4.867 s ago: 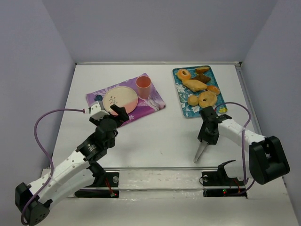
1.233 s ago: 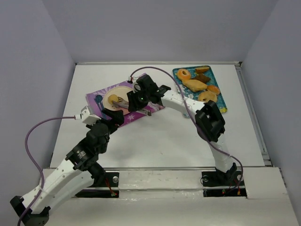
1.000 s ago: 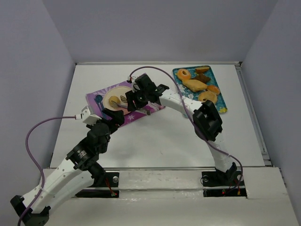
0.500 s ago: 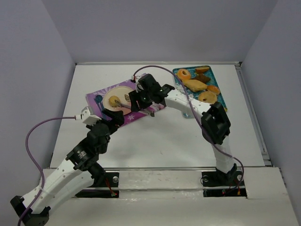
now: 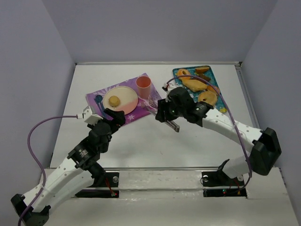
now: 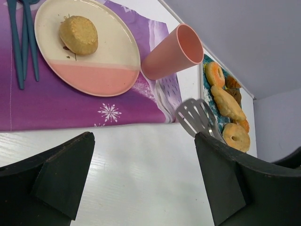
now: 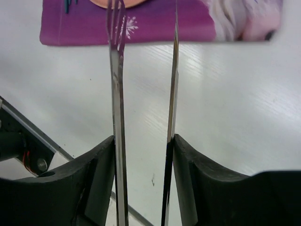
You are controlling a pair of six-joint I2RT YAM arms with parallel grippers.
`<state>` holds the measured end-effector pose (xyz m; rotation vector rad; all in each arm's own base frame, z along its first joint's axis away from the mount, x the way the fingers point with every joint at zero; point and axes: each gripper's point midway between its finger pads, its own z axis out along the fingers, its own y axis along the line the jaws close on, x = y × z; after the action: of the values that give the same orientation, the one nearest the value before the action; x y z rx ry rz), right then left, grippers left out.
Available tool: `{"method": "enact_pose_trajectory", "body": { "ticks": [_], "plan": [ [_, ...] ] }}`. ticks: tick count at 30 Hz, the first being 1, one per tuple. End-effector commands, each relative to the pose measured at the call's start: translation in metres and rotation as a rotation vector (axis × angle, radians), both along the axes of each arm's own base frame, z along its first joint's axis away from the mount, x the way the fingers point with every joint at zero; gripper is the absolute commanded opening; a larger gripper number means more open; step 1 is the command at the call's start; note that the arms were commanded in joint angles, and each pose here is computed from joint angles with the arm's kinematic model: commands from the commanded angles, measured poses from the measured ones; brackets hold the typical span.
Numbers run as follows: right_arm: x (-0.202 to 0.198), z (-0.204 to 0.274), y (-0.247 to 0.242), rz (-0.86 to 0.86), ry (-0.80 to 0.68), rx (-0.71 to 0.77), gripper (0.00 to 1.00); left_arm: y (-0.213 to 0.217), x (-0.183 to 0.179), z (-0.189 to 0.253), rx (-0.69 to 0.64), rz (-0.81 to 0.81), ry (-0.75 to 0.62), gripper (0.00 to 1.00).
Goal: Place the bread
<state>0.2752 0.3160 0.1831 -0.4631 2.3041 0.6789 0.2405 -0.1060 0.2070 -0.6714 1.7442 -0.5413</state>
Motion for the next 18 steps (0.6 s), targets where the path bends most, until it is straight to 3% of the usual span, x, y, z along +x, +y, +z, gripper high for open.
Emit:
{"method": "enact_pose_trajectory", "body": {
  "ticks": [1, 7, 14, 18],
  "plan": [
    [0.016, 0.007, -0.072, -0.286, 0.012, 0.071, 0.52, -0.001, 0.005, 0.008, -0.02, 0.009, -0.04, 0.99],
    [0.029, -0.022, -0.189, -0.589, 0.061, 0.062, 0.52, -0.003, 0.006, 0.006, -0.009, 0.003, -0.032, 0.99],
    [0.04, -0.032, -0.263, -0.802, 0.079, 0.048, 0.55, 0.0, 0.007, 0.008, -0.002, 0.013, -0.038, 0.99],
    [0.045, -0.031, -0.28, -0.844, 0.077, 0.048, 0.57, 0.001, 0.007, 0.01, 0.006, 0.019, -0.039, 0.99]
  ]
}}
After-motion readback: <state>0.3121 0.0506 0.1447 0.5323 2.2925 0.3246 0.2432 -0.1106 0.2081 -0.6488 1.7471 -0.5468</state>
